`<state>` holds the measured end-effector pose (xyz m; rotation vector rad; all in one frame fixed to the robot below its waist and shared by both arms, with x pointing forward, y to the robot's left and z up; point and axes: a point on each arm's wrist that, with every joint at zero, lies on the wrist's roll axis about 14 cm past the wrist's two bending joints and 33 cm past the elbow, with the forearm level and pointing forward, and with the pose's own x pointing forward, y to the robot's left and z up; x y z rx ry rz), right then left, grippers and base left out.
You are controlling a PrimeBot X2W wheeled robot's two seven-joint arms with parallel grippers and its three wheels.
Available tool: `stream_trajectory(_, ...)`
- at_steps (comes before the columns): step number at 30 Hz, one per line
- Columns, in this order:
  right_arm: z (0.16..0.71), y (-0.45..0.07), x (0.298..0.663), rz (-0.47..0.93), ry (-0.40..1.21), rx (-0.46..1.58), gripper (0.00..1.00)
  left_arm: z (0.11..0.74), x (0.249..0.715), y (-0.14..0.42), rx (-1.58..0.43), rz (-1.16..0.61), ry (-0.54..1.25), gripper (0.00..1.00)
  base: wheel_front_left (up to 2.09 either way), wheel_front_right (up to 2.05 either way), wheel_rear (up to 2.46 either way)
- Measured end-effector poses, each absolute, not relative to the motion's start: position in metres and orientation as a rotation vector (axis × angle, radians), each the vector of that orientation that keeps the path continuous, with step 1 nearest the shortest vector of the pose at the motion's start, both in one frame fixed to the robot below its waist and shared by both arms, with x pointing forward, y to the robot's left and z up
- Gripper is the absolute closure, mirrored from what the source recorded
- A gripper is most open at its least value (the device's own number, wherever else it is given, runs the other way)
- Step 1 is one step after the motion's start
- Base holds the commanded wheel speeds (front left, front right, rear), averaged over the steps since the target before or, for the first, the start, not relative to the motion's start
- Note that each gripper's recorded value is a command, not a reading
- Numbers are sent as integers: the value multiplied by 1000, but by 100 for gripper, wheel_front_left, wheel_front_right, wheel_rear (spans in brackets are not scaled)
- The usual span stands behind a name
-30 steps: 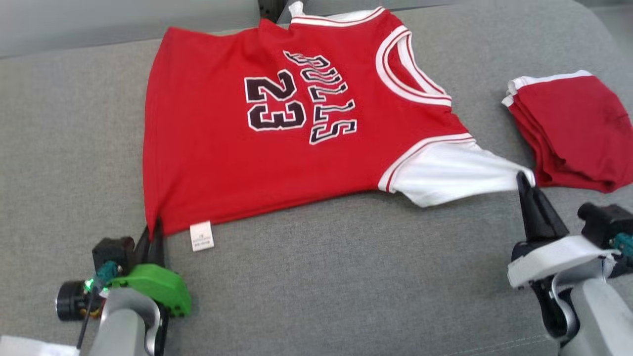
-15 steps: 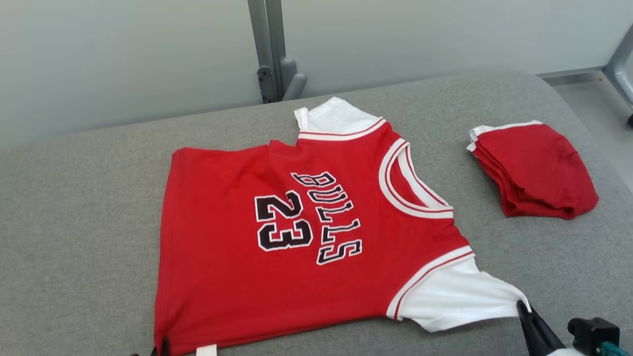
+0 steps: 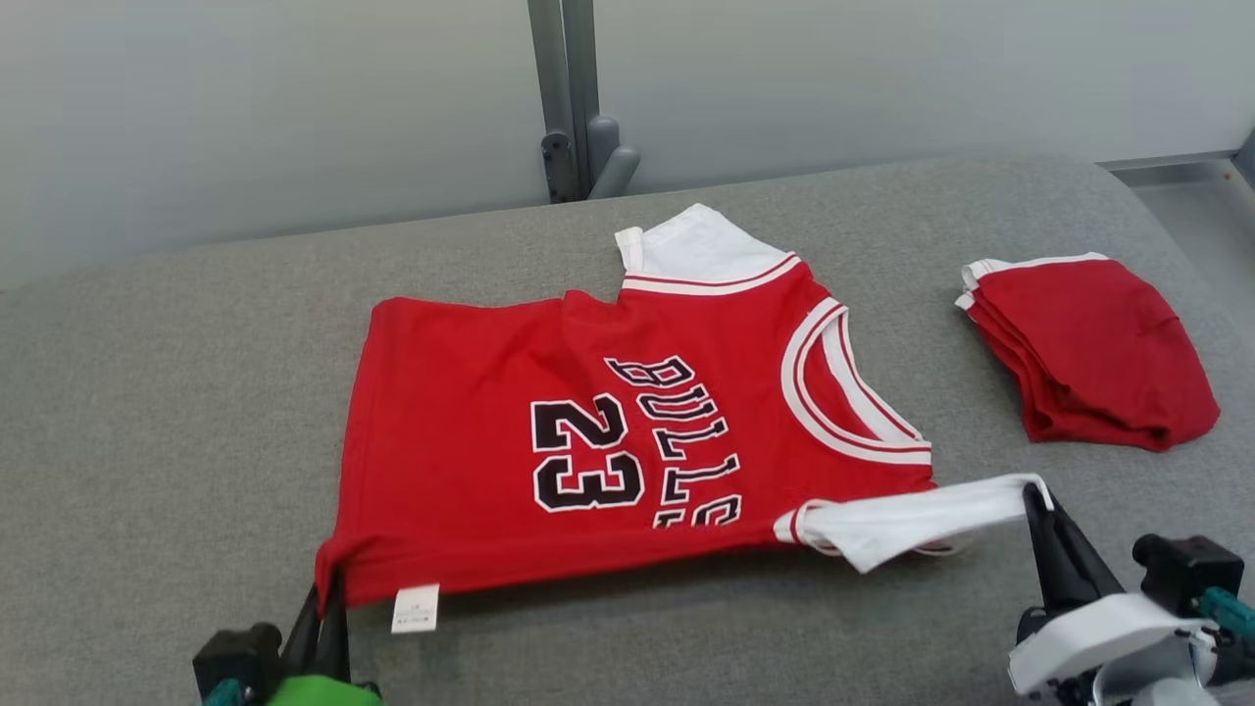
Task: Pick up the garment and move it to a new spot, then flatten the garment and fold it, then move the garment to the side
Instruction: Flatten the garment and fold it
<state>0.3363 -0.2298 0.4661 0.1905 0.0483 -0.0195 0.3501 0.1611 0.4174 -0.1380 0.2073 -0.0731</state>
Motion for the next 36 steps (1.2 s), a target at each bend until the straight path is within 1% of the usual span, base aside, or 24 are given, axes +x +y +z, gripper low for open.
stream_trajectory(6, 488, -226, 386, 11, -9, 166, 100, 439, 392, 144, -173, -110, 142, 100, 0, 0, 0)
stream_trajectory(11, 492, -221, 423, 35, -12, 138, 100, 437, 420, 141, -156, -99, 152, 100, 0, 0, 0)
stream_trajectory(16, 488, -216, 455, 58, 0, 111, 100, 426, 441, 142, -137, -76, 181, 100, 0, 0, 0)
stream_trajectory(21, 474, -211, 478, 77, 36, 82, 100, 414, 454, 141, -131, -69, 213, 100, 0, 0, 0)
stream_trajectory(22, 469, -211, 481, 78, 50, 80, 100, 411, 455, 141, -130, -69, 222, 98, 0, 0, 0)
stream_trajectory(23, 463, -210, 483, 77, 66, 79, 78, 409, 457, 142, -134, -60, 227, 73, 0, 0, 0)
stream_trajectory(24, 458, -211, 485, 73, 81, 80, 20, 408, 460, 143, -138, -54, 226, 0, 0, 0, 0)
stream_trajectory(25, 453, -211, 487, 66, 92, 87, 0, 409, 462, 145, -139, -45, 221, 0, 0, 0, 0)
stream_trajectory(29, 464, -207, 499, 69, 51, 96, 0, 419, 469, 151, -140, -15, 182, 0, 0, 0, 0)
stream_trajectory(31, 467, -205, 498, 74, 38, 94, 0, 430, 470, 155, -144, 6, 144, 0, 0, 0, 0)
stream_trajectory(33, 460, -205, 488, 71, 55, 97, 0, 435, 465, 162, -144, 35, 122, 0, 0, 0, 0)
stream_trajectory(36, 438, -206, 464, 66, 120, 106, 0, 420, 444, 162, -142, 41, 172, 0, 0, 0, 0)
